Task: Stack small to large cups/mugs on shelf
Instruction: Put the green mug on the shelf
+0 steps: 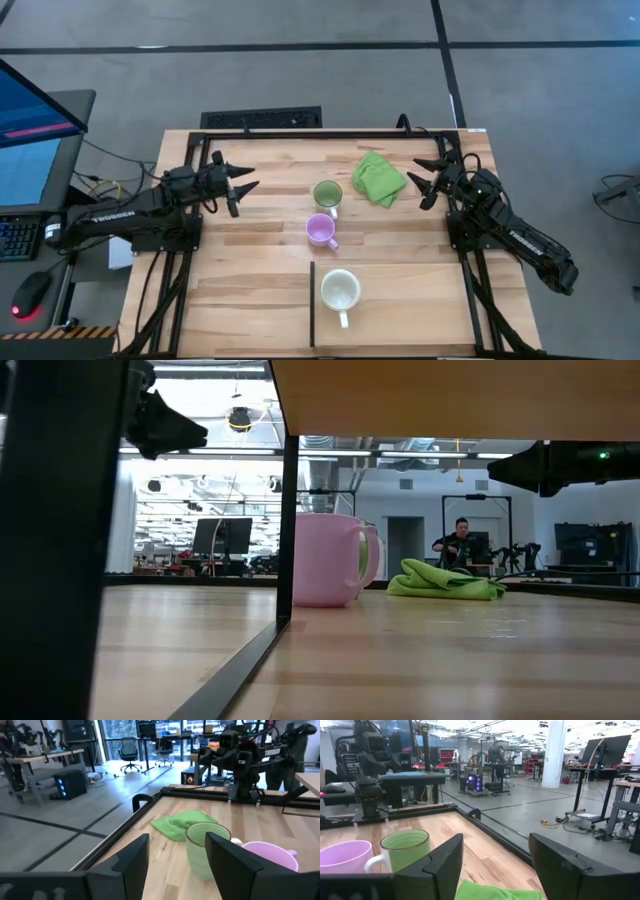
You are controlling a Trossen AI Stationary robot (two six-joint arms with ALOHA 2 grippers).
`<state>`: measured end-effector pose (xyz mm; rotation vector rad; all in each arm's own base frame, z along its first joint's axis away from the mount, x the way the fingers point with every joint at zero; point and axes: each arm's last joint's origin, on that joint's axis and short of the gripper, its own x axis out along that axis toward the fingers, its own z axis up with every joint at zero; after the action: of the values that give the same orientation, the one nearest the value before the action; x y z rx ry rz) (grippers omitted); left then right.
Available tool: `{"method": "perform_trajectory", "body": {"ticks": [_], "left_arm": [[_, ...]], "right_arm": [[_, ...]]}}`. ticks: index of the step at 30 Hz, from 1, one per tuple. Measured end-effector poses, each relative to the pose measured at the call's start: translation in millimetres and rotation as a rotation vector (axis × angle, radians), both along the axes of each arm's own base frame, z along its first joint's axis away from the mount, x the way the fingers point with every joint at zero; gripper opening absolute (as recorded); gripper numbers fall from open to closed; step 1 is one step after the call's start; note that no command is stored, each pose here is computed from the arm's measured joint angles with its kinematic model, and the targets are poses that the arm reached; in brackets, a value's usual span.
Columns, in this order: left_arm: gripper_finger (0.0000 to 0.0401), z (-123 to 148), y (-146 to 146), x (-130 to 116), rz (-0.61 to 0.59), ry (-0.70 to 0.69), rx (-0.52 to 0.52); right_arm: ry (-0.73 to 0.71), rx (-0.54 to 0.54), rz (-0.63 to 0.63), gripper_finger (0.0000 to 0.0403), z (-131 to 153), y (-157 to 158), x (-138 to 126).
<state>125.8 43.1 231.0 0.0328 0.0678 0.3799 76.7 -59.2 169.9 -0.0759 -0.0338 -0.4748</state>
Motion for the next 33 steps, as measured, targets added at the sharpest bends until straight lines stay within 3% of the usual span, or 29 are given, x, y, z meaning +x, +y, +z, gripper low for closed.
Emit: {"method": "perform_trajectory", "body": {"ticks": [16, 25, 33], "left_arm": [[0.0185, -28, -8, -26, 0.028, -0.073, 0.035], [0.0185, -34, -8, -27, 0.029, -0.015, 0.006], [0.0185, -33, -7, -27, 0.055, -0.016, 0.023]], "right_arm": [[-0.058, 0.016, 0.007, 0.0249, 4, 0, 0], [-0.154, -0.069, 0.026, 0.0249, 28, 5, -3], [-0.117, -0.029, 0.127, 0.0249, 56, 7, 9]]}}
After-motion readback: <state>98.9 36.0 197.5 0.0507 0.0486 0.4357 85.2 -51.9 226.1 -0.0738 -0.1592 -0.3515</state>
